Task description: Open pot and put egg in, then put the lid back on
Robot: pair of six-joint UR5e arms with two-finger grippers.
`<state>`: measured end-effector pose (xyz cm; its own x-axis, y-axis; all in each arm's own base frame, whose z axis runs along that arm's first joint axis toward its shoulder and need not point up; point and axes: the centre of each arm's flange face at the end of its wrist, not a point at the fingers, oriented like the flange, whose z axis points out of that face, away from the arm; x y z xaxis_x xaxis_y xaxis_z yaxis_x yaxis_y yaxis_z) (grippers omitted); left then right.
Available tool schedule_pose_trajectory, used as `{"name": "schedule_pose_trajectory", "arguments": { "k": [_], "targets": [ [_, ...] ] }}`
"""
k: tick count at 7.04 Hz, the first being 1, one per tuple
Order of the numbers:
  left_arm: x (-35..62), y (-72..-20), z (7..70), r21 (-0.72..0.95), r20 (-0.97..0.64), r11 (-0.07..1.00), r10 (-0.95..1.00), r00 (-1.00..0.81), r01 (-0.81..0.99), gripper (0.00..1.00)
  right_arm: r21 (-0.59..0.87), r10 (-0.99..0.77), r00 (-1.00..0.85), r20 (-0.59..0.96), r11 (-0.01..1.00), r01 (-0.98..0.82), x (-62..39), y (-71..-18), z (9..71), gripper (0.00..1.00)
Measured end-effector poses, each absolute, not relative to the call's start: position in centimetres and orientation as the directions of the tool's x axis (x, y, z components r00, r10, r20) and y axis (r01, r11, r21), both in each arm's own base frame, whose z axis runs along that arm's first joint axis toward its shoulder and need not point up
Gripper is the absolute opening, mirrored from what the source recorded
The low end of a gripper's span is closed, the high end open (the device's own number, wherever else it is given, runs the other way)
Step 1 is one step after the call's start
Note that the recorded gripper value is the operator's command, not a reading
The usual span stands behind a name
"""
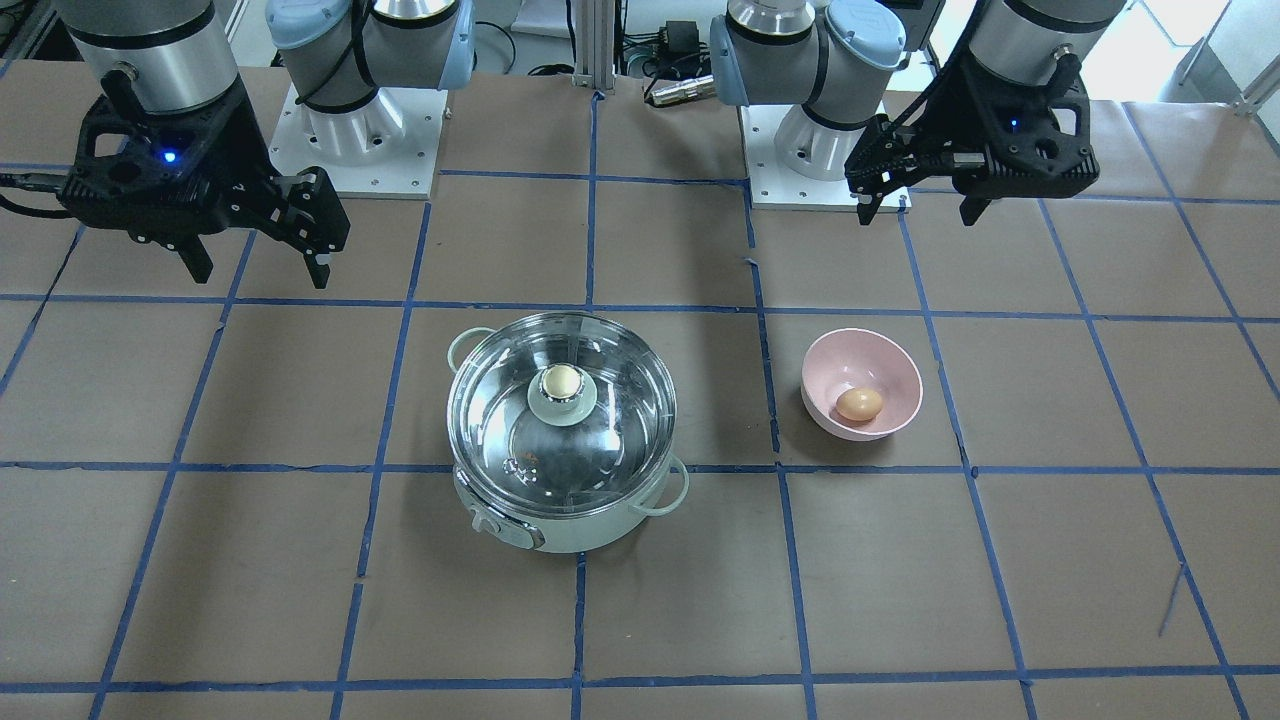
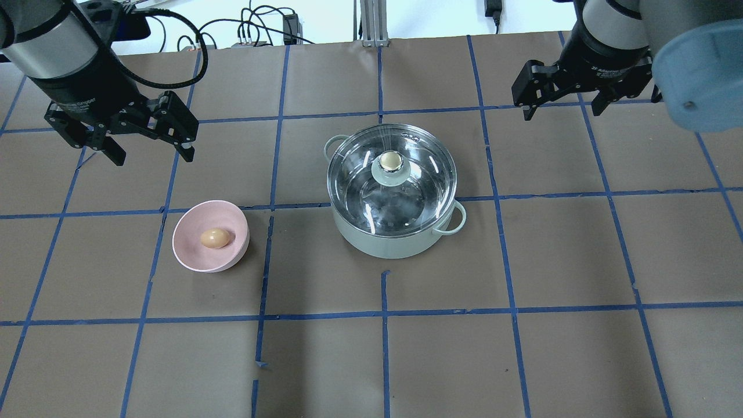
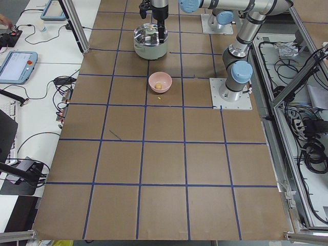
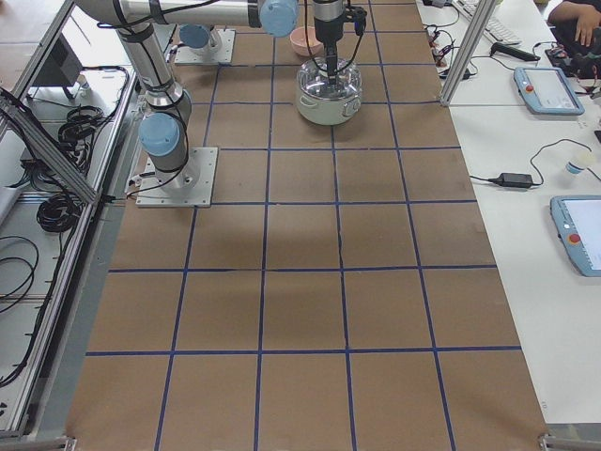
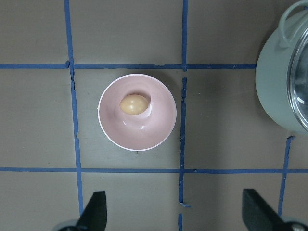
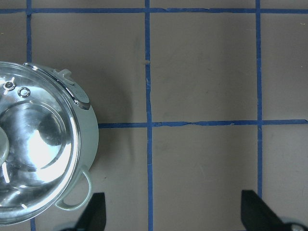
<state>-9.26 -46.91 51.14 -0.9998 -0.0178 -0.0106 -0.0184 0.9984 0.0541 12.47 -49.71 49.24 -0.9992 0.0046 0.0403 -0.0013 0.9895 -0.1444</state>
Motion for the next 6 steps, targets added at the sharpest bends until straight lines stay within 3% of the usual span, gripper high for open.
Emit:
{"name": "schedule_pose_trajectory", "arguments": {
  "k": [6],
  "targets": [
    [-9.25, -46.75, 50.89, 0.057, -0.013, 0.998, -0.015, -1.000, -0.015, 1.00, -0.160, 0.001, -1.000, 0.012, 0.987, -0.001, 12.86, -49.80, 49.21, 1.00]
  ]
}}
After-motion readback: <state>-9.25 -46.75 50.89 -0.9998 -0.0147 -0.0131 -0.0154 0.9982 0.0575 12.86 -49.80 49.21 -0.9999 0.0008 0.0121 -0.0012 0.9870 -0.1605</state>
